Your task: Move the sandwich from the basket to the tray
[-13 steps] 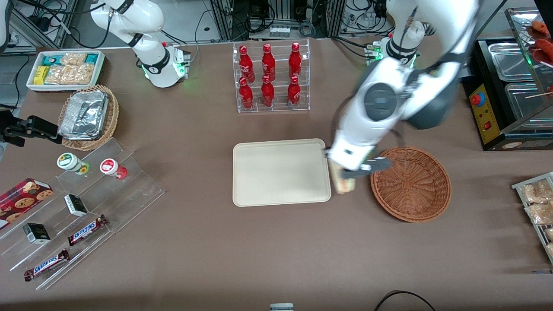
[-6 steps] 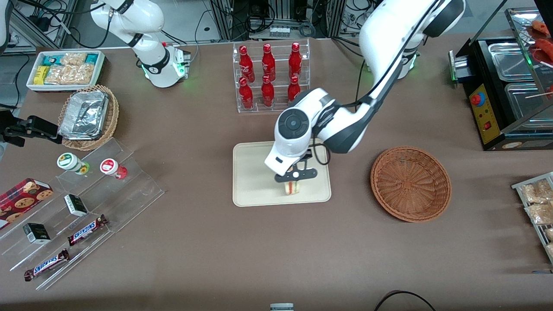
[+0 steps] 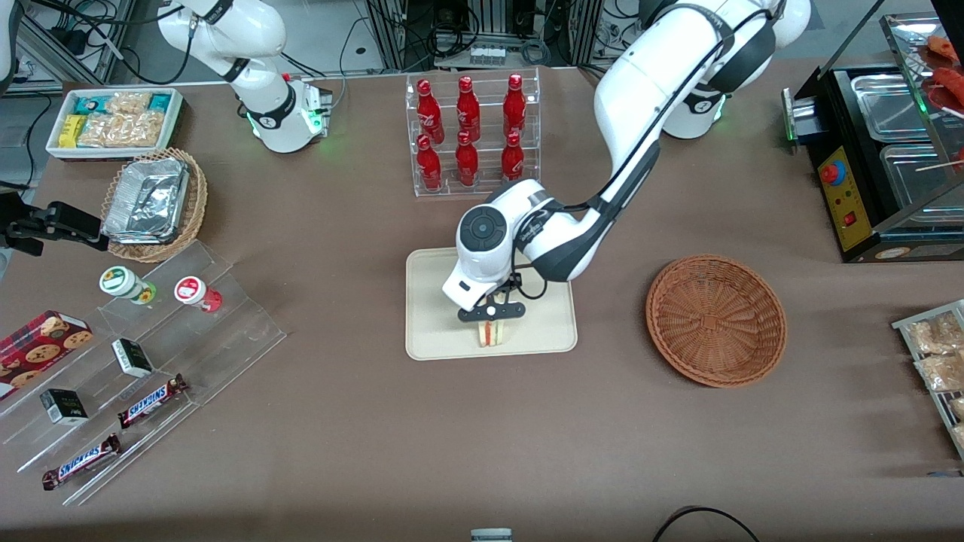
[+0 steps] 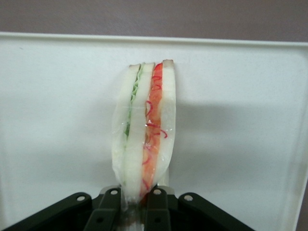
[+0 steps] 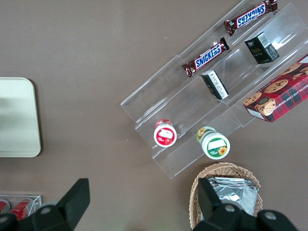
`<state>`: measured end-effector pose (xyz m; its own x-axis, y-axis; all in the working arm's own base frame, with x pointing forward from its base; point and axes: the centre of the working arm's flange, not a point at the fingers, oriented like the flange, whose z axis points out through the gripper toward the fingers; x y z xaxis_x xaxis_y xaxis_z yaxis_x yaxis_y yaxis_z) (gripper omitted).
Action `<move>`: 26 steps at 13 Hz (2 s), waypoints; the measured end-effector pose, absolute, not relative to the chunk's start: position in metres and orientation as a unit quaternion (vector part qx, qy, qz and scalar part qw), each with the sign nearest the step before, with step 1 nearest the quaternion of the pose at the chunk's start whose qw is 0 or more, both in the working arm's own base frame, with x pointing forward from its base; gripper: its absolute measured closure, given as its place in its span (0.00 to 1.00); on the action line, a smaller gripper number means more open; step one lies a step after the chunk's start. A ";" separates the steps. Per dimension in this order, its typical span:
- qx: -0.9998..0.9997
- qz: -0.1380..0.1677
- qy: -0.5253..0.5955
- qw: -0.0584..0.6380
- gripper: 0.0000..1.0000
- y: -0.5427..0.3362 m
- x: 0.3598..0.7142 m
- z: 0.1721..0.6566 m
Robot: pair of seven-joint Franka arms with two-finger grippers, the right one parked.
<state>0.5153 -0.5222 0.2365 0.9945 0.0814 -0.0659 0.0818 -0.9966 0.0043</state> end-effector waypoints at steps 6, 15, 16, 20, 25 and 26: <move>0.999 -0.031 0.045 0.003 0.51 -0.526 0.517 0.243; 0.991 -0.039 0.128 0.011 0.00 -0.451 0.555 0.419; 0.989 -0.040 0.145 0.006 0.00 -0.427 0.563 0.441; 0.983 -0.066 0.169 -0.024 0.00 -0.310 0.591 0.505; 0.984 -0.069 0.162 -0.024 0.00 -0.214 0.603 0.541; 0.984 -0.069 0.161 -0.025 0.00 -0.201 0.603 0.544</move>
